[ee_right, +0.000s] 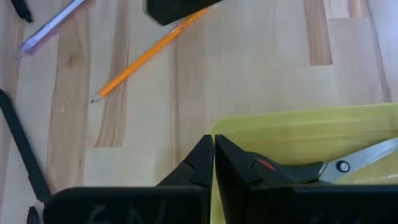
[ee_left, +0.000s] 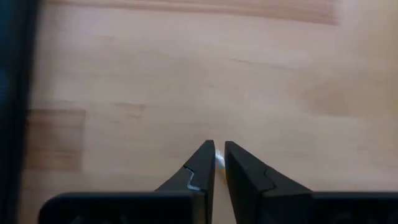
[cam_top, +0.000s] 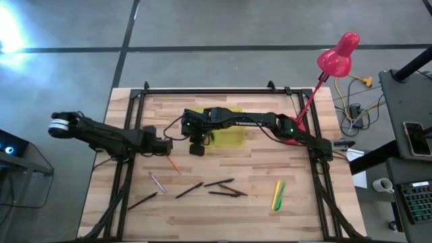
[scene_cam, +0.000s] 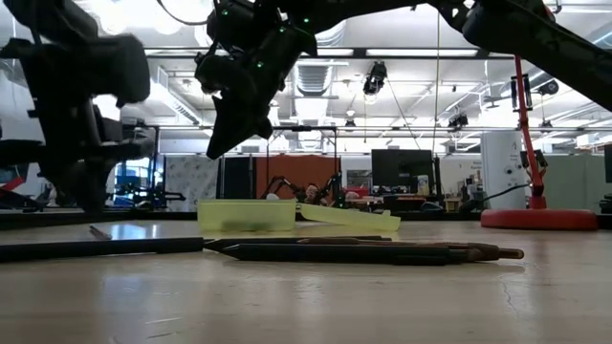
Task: Pick & place school supplies into a supply box
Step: Put the orange pencil into the supply box
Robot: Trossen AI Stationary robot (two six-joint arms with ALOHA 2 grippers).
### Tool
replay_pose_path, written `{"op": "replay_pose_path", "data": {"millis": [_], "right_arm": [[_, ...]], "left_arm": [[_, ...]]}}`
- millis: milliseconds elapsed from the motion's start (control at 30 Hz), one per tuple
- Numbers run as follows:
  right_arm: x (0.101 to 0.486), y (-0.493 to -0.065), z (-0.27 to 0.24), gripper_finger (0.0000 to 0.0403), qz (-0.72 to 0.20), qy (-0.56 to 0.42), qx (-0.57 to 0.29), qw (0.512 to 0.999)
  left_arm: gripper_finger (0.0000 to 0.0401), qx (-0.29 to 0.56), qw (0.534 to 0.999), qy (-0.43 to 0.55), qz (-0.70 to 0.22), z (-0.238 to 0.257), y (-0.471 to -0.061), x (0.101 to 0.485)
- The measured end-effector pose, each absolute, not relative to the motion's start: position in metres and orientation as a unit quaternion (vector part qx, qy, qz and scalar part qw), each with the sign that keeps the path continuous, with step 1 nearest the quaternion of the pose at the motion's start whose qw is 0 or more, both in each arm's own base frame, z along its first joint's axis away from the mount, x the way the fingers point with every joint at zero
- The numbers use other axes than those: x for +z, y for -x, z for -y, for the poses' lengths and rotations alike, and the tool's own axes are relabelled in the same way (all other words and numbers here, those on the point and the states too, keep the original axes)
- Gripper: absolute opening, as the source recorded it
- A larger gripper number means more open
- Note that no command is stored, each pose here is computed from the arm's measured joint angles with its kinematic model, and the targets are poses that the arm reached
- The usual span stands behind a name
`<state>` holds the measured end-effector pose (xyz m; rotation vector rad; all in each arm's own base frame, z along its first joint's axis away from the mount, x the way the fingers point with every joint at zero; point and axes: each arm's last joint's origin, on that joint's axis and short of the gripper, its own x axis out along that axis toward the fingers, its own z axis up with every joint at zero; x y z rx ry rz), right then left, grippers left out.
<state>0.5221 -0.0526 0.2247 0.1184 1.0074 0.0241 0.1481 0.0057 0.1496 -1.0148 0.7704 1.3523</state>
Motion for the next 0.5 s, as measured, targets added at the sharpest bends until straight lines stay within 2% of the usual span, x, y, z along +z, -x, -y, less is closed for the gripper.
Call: {"op": "replay_pose_path", "data": {"millis": [267,400,500], "right_arm": [[0.223,-0.519,0.048,0.0009,-0.5,-0.057,0.015,0.864],[0.223,-0.519,0.046,0.0009,-0.501,-0.058,0.016,0.863],[0.222,-0.518,0.046,0.0009,-0.505,-0.058,0.016,0.861]], "left_arm": [[0.0022,0.63,0.569,0.396,-0.35,-0.008,-0.153,0.127],[0.0022,0.628,0.574,0.38,-0.362,-0.008,-0.159,0.119],[0.0022,0.582,0.603,0.398,-0.374,-0.004,-0.173,0.122]]}}
